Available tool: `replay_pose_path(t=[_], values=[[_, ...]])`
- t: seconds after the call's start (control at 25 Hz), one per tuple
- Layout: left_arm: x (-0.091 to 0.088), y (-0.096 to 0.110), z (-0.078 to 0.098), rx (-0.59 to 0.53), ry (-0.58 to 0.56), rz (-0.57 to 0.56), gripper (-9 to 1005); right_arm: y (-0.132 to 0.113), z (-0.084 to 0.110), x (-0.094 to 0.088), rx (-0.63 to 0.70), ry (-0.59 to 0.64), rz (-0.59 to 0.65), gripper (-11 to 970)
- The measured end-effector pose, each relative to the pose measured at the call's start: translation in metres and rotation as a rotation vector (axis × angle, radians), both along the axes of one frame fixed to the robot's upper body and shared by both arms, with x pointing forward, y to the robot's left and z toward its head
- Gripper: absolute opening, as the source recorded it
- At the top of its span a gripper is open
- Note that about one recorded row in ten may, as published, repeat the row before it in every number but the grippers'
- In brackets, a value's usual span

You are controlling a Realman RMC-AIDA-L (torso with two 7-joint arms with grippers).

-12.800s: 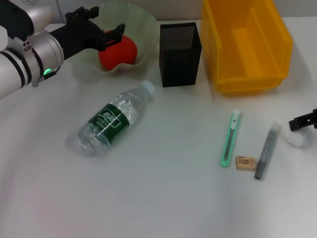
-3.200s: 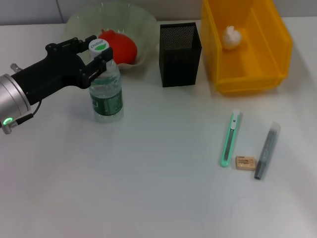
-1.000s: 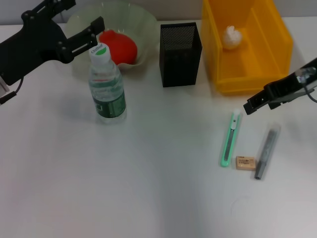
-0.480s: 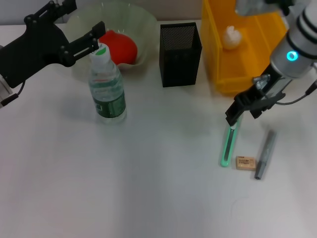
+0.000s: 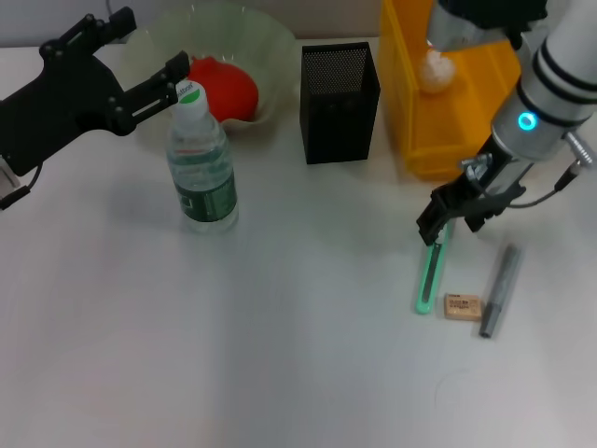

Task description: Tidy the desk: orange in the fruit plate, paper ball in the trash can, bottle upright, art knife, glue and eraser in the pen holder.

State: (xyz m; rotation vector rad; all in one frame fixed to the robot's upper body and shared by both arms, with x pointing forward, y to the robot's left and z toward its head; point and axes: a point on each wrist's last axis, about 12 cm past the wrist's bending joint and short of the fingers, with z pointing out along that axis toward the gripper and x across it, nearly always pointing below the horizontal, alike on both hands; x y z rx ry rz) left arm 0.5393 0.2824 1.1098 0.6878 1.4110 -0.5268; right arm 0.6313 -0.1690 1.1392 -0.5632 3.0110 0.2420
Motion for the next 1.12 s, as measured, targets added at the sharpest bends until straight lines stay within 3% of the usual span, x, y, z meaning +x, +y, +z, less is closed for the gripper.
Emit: replay_pose_path(t=[1.12], values=[[0.0045, 0.0009, -0.0066, 0.01, 0.004, 0.018, 802, 0.0105, -0.0119, 0.0041, 0.0, -0.019, 0.007, 544]])
